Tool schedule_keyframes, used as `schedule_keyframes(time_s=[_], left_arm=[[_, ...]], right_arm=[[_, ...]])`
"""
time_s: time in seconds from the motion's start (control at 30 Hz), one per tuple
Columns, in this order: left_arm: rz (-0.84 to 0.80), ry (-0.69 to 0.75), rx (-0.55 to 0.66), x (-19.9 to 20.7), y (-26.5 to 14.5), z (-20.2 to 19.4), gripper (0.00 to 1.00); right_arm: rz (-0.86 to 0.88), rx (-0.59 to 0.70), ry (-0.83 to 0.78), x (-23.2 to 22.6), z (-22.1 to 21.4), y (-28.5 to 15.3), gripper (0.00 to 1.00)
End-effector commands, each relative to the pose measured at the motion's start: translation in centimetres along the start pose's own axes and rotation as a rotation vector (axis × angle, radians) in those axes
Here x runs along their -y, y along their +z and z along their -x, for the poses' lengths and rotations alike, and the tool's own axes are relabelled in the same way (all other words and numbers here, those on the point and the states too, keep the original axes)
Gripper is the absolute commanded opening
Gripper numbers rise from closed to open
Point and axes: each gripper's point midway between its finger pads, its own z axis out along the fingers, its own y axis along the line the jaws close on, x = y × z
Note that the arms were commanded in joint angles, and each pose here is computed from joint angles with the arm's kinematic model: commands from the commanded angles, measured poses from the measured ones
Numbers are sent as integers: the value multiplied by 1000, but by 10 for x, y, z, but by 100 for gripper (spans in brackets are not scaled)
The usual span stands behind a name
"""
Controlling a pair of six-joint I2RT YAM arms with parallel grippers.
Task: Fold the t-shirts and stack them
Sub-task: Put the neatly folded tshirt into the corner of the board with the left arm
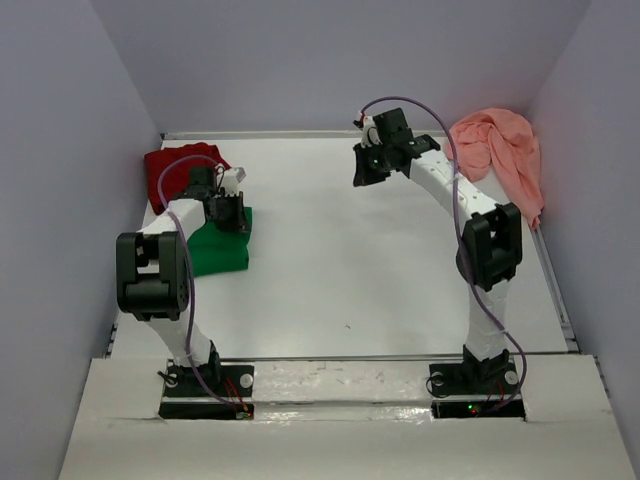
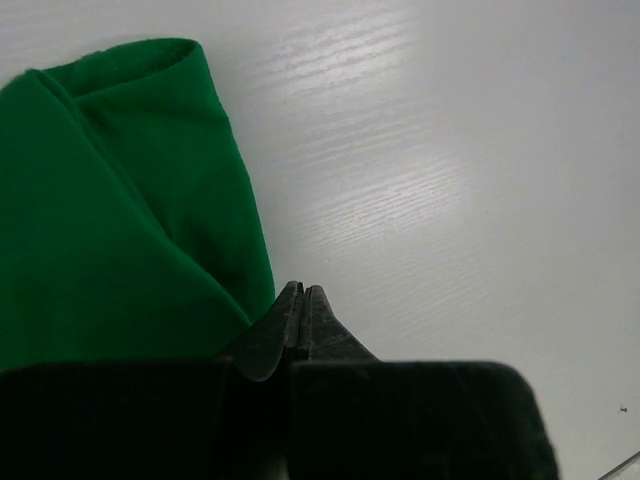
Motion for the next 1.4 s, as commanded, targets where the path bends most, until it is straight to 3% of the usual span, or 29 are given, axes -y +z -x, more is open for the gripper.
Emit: schedule_keyframes(time_s=[0.0,0.23,0.57,0.97,1.13,1.37], left_arm=[[-12,7,-49,-1,6,-10,0],[67,-17,-106,-23,23,-23,0],[221,-43,-165,-57,18,-44,0],[375,-141,-155,-123,-36,-58,0],[367,-136,-131,-127,-48,-57,0],[268,-97,-55,-99,-43,-35,0]], right_arm=[[44,114,-32,-23,39,-42,0],[70,131,-14,-25,44,-57,0],[104,170,-6,-34,51,-93,0],[75,169,-9,-31,47,-101,0],[78,153,-2,-30,42,-96,0],[70,144,2,-27,38,-91,0]])
